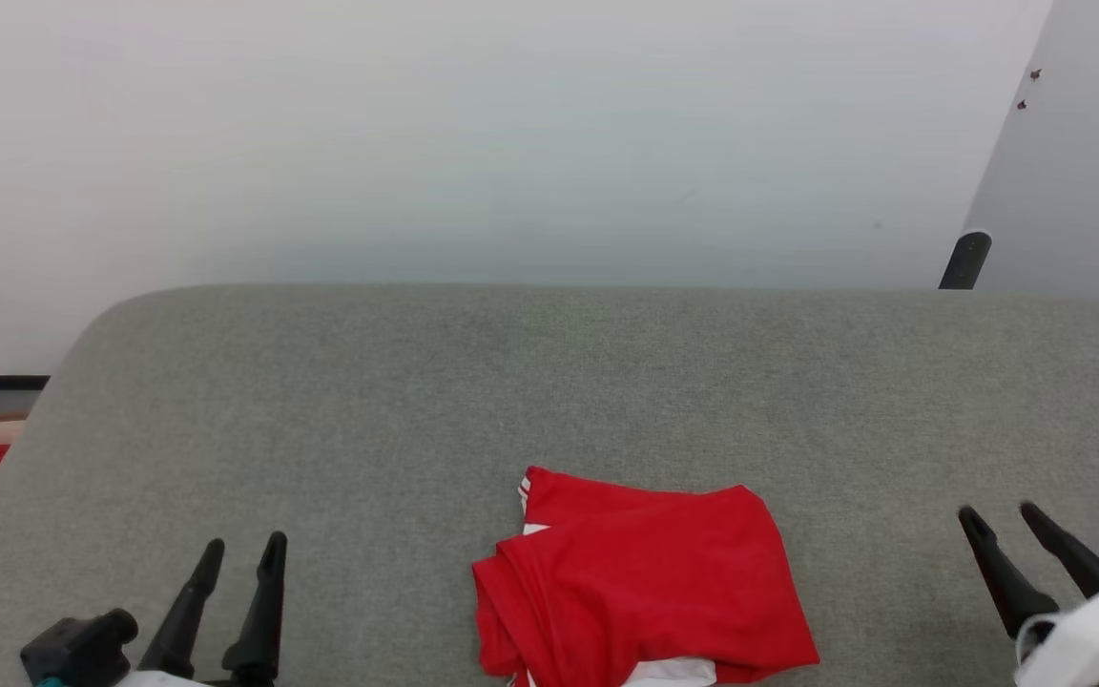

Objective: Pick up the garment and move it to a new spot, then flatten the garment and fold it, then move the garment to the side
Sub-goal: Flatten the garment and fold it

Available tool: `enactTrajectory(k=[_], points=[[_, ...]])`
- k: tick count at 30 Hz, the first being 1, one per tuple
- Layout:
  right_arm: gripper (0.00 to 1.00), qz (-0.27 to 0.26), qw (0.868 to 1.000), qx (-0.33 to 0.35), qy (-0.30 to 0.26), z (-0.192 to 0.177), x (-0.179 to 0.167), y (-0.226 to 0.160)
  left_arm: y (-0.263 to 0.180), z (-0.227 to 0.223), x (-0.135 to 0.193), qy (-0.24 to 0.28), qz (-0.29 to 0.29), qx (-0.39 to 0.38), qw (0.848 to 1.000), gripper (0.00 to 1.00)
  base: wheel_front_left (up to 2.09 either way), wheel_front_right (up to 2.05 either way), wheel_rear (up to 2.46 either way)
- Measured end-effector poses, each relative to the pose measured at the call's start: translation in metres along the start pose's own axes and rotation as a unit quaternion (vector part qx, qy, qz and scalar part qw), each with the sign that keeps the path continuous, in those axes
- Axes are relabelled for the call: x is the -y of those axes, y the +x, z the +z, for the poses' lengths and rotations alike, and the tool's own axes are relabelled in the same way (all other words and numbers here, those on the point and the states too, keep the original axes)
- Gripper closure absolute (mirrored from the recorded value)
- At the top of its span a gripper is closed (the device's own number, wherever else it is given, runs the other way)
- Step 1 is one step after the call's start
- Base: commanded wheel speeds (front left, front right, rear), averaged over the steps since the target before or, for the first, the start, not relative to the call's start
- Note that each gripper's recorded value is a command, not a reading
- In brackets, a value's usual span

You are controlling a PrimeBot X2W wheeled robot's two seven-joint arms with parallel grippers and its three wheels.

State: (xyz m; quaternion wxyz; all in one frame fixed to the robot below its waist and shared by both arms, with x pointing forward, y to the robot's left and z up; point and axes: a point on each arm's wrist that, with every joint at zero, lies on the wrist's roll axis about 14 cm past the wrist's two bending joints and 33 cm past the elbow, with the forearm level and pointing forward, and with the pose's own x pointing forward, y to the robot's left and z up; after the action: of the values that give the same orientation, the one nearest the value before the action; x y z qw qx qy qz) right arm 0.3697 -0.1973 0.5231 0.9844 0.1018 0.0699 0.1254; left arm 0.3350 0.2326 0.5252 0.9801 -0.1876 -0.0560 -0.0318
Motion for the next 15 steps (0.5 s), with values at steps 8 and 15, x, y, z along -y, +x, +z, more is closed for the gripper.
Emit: enactTrajectory(k=[8,15], points=[[0.00,-0.025,1.000,0.012,0.011,-0.009,0.011,-0.014,-0.003,0.001,-0.002,0.036,-0.004,-0.004,0.999,0.00,0.00,0.00,0.00],[0.00,-0.032,0.999,0.010,0.007,-0.011,0.013,-0.016,-0.004,0.001,-0.002,0.039,-0.005,-0.003,0.999,0.00,0.00,0.00,0.00]])
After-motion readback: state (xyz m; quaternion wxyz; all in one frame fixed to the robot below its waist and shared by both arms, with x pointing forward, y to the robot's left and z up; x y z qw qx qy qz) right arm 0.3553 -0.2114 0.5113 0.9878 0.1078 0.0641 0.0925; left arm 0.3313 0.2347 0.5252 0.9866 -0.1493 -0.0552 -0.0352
